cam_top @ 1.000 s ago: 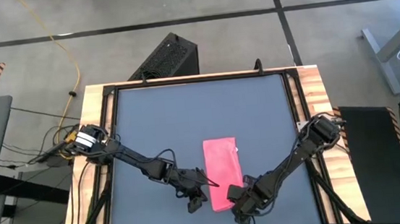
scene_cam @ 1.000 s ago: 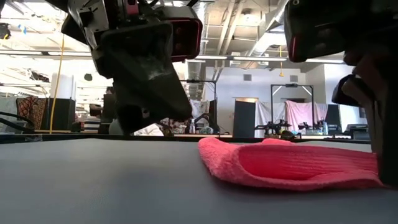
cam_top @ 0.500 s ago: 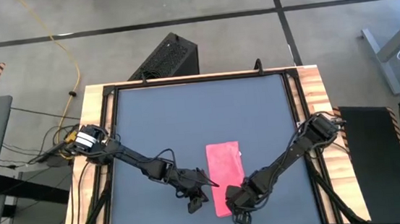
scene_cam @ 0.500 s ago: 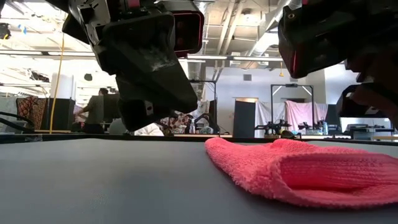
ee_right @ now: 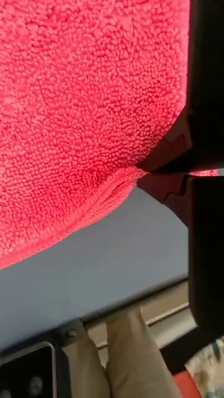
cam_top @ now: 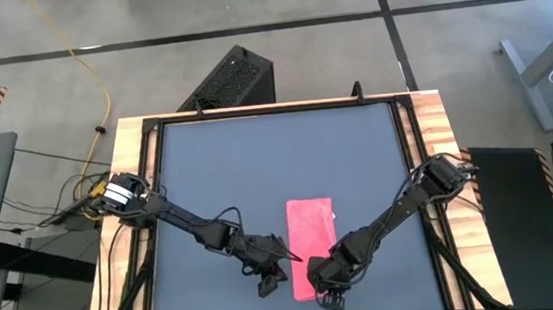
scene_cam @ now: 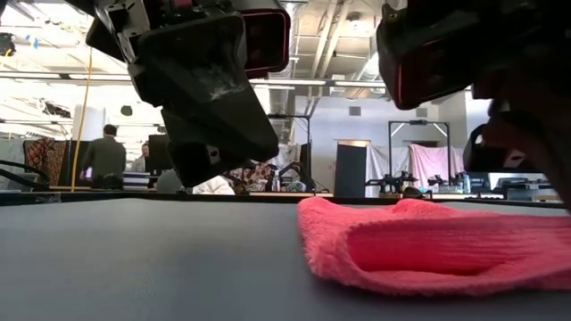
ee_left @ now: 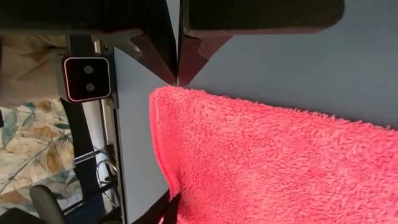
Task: Roll towel
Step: Roll the pink microfiber towel
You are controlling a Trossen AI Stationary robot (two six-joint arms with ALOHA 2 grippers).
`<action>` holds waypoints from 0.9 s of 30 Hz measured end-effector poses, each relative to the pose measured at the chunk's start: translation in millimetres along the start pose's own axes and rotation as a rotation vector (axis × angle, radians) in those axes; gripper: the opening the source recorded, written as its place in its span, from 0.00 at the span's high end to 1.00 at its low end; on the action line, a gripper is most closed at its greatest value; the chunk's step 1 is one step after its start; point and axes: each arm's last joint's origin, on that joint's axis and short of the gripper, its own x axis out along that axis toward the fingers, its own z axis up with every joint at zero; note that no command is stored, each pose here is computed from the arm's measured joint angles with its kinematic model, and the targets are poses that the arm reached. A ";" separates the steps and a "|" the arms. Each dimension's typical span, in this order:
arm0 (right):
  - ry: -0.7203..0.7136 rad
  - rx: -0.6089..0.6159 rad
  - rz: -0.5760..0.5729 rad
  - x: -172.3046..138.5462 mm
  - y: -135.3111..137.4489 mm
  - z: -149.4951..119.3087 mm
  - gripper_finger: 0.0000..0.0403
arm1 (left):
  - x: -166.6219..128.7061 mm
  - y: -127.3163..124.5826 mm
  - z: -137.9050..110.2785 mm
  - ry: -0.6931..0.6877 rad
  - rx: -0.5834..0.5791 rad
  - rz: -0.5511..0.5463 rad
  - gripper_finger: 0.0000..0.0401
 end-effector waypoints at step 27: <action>-0.270 0.211 0.409 -25.1 -50.8 -33.4 0.96 | -2.7 11.3 5.2 -0.034 -0.022 0.000 1.00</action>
